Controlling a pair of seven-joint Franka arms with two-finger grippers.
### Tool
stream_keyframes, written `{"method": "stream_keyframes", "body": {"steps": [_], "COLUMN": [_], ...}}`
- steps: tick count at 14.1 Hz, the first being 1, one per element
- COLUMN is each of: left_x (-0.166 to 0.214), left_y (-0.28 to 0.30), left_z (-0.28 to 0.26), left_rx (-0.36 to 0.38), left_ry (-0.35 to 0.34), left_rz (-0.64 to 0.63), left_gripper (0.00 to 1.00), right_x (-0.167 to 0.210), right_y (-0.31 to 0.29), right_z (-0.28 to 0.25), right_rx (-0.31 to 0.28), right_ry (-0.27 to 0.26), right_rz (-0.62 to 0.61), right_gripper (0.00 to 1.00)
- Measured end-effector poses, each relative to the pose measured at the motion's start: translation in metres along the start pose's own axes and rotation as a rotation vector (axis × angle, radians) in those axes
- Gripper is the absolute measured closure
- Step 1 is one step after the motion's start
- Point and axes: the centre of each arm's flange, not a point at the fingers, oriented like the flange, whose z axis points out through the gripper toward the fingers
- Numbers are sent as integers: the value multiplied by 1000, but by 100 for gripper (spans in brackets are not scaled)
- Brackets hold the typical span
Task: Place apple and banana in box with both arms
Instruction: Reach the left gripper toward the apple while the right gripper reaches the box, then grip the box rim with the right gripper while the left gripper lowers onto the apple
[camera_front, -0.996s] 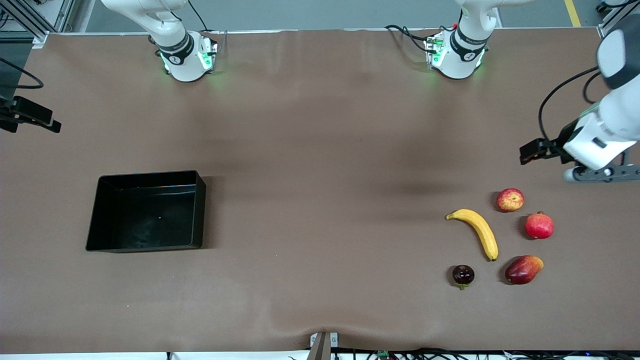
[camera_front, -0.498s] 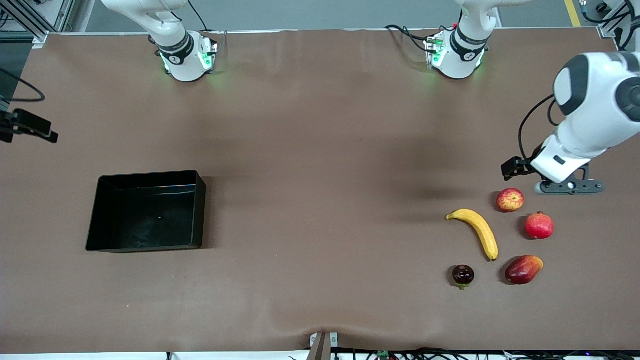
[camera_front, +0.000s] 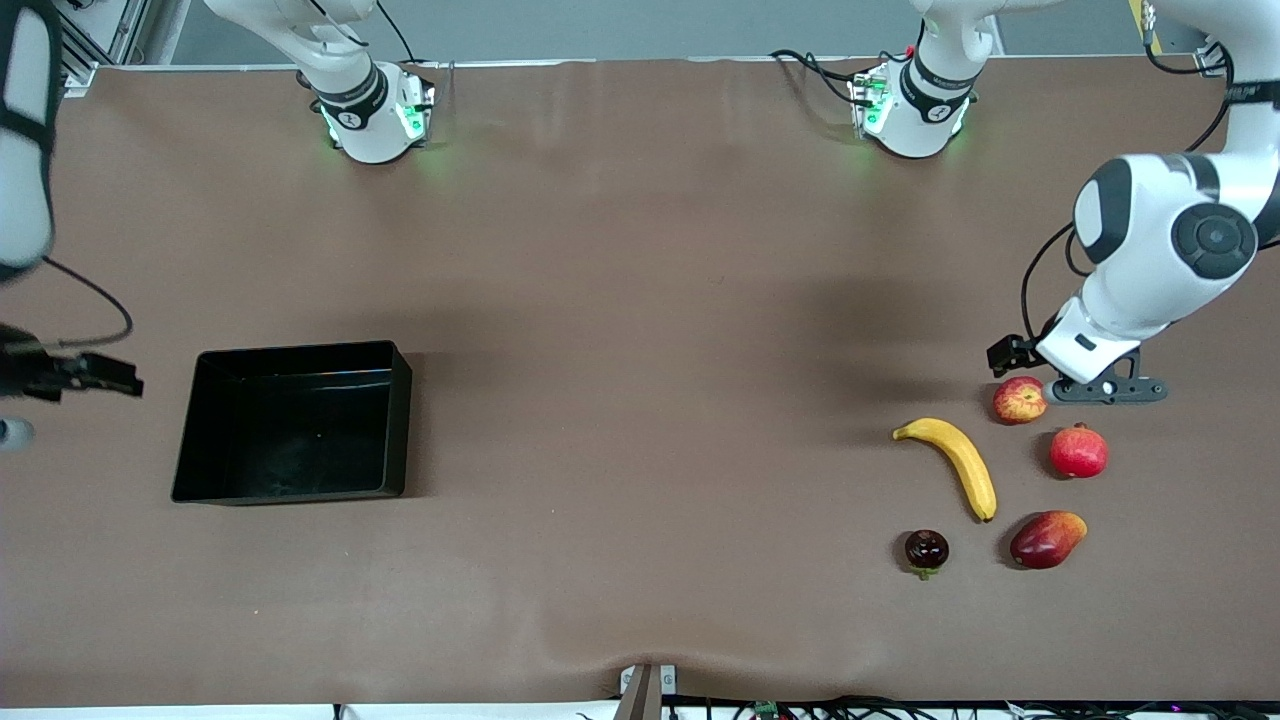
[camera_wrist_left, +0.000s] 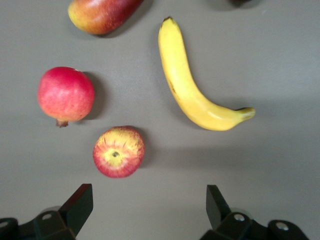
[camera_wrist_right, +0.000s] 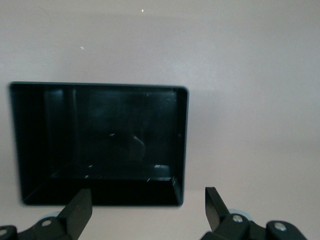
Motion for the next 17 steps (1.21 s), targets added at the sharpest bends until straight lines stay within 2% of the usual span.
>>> {"method": "stream_keyframes", "body": {"steps": [2,4,8,12,17], "left_x": [3,4,9,11,6], "left_y": [-16,-28,-40,-46,-59], "left_z": [34,63,93,102,116], "left_rx": [-11,-20,-32,-36,-44], "left_ry": [-1,-10,-37,-47,-67], "left_rz": [15,21,43,68,86], "left_gripper": [0,0,0,0,0], "right_x": [14,23,28,34,32], "right_y": [16,30,36,40,49], "right_z": [44,88,165,172,183], "right_rx": [-10,3,134,122,114], "right_ry": [1,-4,-34,11,17], "right_rz": [-79,-120,-110,-109,-120], "right_gripper": [0,0,0,0,0]}}
